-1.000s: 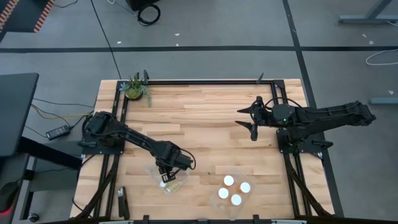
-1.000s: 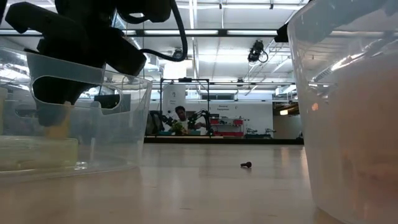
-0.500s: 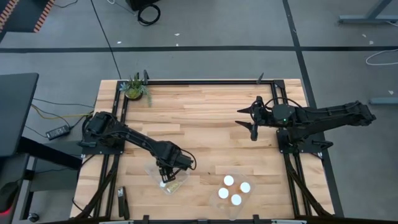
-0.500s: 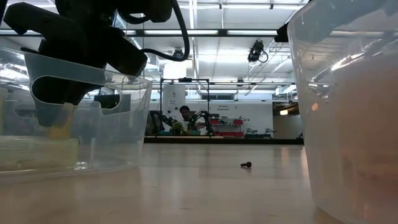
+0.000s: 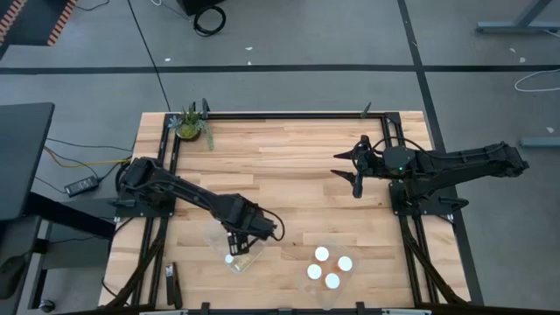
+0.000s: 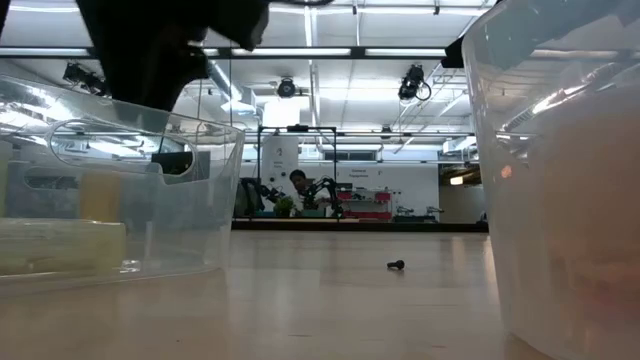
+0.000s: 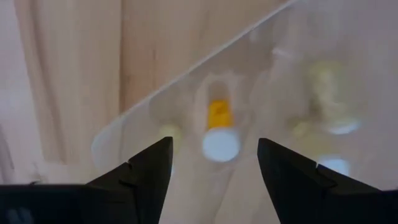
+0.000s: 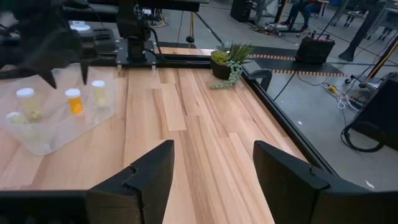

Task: Pick and place medicine bottles into bin by pill shape (circle, oval)
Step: Adjust the small yellow pill bottle

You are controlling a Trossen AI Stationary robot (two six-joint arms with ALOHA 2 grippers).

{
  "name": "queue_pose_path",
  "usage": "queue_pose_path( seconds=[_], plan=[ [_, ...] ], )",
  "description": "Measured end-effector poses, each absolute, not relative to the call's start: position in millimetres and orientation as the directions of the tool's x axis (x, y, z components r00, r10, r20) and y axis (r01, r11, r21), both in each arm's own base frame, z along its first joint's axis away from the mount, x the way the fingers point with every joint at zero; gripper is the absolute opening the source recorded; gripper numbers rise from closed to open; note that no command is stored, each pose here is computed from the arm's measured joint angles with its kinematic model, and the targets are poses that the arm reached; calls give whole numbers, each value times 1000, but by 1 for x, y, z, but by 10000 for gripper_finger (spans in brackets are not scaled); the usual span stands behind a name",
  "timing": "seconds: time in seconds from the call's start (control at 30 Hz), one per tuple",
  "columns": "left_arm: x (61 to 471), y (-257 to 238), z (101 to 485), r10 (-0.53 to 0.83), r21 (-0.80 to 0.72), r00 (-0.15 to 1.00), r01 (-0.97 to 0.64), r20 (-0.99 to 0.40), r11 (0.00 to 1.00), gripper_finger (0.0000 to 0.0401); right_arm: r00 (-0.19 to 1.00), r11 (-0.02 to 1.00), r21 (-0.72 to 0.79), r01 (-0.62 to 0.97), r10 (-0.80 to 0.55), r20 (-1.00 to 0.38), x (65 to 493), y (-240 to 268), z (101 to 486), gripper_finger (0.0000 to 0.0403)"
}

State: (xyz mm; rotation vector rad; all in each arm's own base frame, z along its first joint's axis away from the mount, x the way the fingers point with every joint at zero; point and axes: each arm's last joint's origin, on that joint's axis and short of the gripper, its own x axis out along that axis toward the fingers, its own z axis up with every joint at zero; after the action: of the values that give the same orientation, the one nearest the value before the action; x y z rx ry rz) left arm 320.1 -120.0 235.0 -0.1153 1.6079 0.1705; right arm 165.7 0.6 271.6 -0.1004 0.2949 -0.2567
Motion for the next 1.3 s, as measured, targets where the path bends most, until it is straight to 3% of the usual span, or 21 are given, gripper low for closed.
queue_pose_path(
  seconds=[0.17, 0.4, 0.87, 1.07, 1.3],
  plan=[
    [325, -140, 245, -47, -50, 55, -56, -997, 997, 229, 925, 963, -135, 235, -264, -274, 166, 1, 272, 227],
    [328, -168, 234, -130, -121, 85, 100, -988, 988, 202, 925, 962, -135, 235, -264, -274, 166, 1, 272, 227],
    [347, -170, 193, -197, -197, -12, 32, -980, 980, 162, 926, 964, -129, 231, -258, -274, 166, 1, 272, 227],
    [354, -169, 193, -229, -228, 32, 23, -973, 973, 163, 928, 967, -121, 226, -252, -275, 166, 1, 272, 227],
    [348, -165, 180, -211, -211, -8, -29, -977, 977, 174, 929, 968, -114, 223, -247, -276, 166, 1, 272, 227]
  ],
)
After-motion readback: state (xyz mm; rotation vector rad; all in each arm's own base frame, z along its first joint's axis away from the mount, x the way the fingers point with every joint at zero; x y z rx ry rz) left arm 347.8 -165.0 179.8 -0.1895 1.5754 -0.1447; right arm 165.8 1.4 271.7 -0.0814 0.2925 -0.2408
